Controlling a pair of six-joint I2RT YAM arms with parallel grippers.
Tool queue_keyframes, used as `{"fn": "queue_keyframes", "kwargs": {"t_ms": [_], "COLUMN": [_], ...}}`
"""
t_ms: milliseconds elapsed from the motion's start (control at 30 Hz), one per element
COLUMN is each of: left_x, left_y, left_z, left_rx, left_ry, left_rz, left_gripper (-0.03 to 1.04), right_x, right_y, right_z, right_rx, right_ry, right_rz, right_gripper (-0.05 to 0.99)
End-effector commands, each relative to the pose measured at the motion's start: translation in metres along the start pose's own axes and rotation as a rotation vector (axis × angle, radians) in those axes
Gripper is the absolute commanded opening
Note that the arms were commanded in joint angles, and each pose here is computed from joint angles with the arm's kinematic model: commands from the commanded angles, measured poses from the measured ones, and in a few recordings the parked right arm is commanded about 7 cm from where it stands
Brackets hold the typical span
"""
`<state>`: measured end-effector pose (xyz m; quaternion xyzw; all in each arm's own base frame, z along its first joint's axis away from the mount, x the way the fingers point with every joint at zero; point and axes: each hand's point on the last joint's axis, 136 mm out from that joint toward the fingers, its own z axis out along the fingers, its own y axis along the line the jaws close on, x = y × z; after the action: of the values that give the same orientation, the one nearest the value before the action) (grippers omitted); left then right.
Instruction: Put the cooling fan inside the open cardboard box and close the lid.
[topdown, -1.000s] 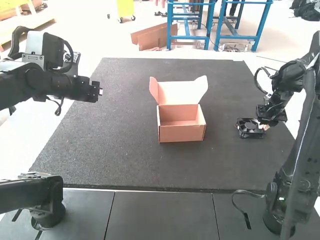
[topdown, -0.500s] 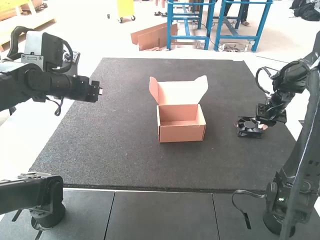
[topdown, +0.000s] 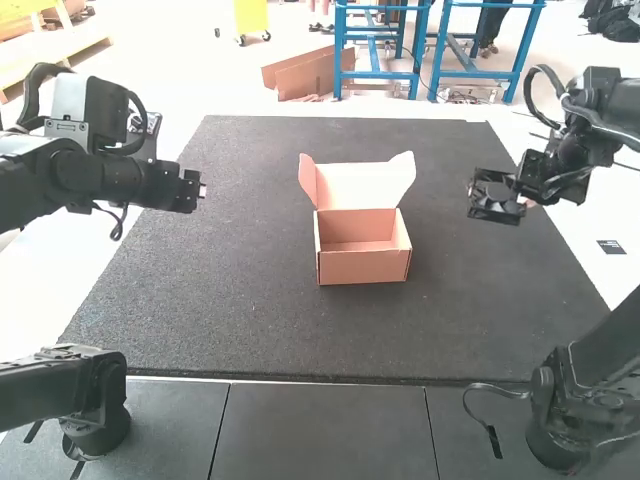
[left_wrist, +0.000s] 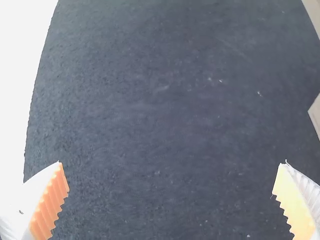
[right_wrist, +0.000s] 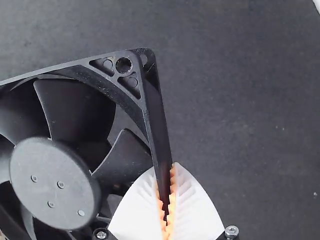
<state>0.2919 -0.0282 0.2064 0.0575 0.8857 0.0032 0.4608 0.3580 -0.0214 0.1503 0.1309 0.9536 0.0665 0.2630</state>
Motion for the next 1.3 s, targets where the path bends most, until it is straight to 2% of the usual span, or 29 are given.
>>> {"fn": "queue_keyframes", "kwargs": {"t_ms": [0,267,500,633,833,1267], "left_x": [-0.009,-0.015,-0.019,-0.021,-0.029,-0.03], "left_y": [-0.002,-0.001,-0.002,-0.003,-0.002,-0.003], "left_z": [-0.005,-0.006,-0.008,-0.007,-0.008,-0.009], "left_rx": [0.002,-0.002,0.003,0.006,0.005,0.005], "left_ry": [-0.04,-0.061,-0.076,-0.089,-0.118,-0.121], "left_rz": [0.015,0.012,0.016,0.014,0.011,0.012], "left_gripper": [0.97,0.97,0.97,0.97,0.97,0.97], "right_x": [-0.006,0.02,0.052,0.064,0.081,0.071], "right_y": [0.035,0.101,0.174,0.196,0.216,0.228], "right_z": [-0.032,-0.063,-0.077,-0.076,-0.062,0.009], "right_rx": [-0.085,-0.191,-0.303,-0.313,-0.314,-0.228], "right_ry": [-0.069,0.002,0.061,0.09,0.146,0.113], "right_rz": [0.037,-0.002,-0.144,-0.207,-0.248,-0.311], "right_gripper": [0.0,0.0,0.0,0.0,0.0,0.0]}}
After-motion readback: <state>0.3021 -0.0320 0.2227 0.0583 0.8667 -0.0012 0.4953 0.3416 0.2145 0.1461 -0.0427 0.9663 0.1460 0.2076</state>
